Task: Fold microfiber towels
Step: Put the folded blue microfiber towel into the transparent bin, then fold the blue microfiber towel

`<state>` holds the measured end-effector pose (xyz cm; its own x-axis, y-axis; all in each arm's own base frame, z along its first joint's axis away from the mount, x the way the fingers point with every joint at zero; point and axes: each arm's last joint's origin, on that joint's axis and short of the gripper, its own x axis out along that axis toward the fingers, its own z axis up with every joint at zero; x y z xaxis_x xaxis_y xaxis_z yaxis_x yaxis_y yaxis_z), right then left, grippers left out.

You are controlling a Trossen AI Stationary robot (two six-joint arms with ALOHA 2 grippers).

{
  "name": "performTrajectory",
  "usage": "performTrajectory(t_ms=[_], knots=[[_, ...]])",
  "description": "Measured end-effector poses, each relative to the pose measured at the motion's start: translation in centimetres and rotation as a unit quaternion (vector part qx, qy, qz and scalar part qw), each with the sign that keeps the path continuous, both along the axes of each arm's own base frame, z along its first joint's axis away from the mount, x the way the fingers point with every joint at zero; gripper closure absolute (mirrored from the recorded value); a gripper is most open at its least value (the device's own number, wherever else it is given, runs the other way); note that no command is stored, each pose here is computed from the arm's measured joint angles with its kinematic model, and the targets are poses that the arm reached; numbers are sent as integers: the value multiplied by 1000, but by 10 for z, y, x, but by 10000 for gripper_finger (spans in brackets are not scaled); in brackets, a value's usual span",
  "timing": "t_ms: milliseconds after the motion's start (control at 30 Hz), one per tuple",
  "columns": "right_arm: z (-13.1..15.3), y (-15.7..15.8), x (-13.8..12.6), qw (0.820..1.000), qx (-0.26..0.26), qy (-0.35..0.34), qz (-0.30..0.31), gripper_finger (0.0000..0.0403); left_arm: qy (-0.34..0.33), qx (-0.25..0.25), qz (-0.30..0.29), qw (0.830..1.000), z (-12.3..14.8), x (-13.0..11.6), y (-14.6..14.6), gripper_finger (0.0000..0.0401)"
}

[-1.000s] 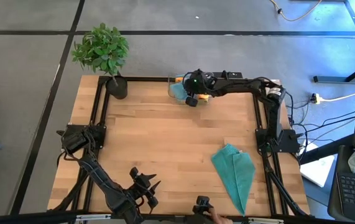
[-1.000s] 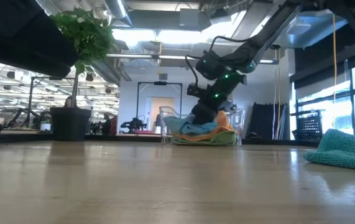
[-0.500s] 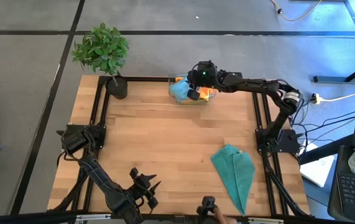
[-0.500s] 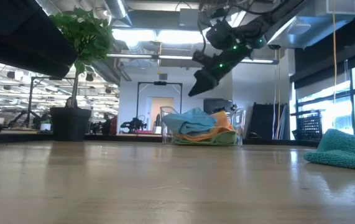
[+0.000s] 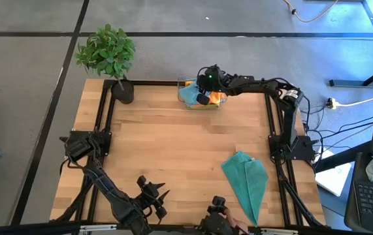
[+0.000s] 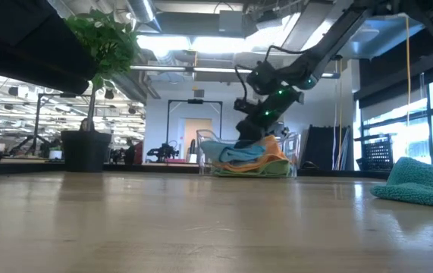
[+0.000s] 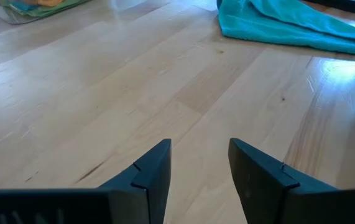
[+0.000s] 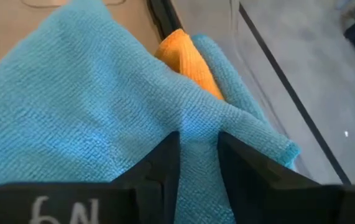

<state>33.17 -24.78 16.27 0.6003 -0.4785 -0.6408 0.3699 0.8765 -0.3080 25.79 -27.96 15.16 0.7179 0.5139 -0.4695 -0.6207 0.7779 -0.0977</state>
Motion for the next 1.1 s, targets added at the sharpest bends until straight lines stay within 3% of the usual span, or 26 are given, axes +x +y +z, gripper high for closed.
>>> performTrajectory(t_ms=[167,433,600,700,867,1100], knots=[[12,2,-3,1000,-9,-4,0,290,1,1,1,1000,0,1,1,248],[92,27,-18,997,-39,-60,22,290,1,1,1,1000,0,1,1,248],[131,72,-45,994,34,-70,82,290,4,6,-5,1000,0,0,0,248],[128,109,-63,984,106,-72,125,290,6,12,-11,1000,-1,1,-1,248],[108,173,-90,970,174,-74,155,290,10,29,-18,999,-4,6,0,248],[61,241,-127,953,273,-31,130,290,9,83,-29,996,0,32,10,248]])
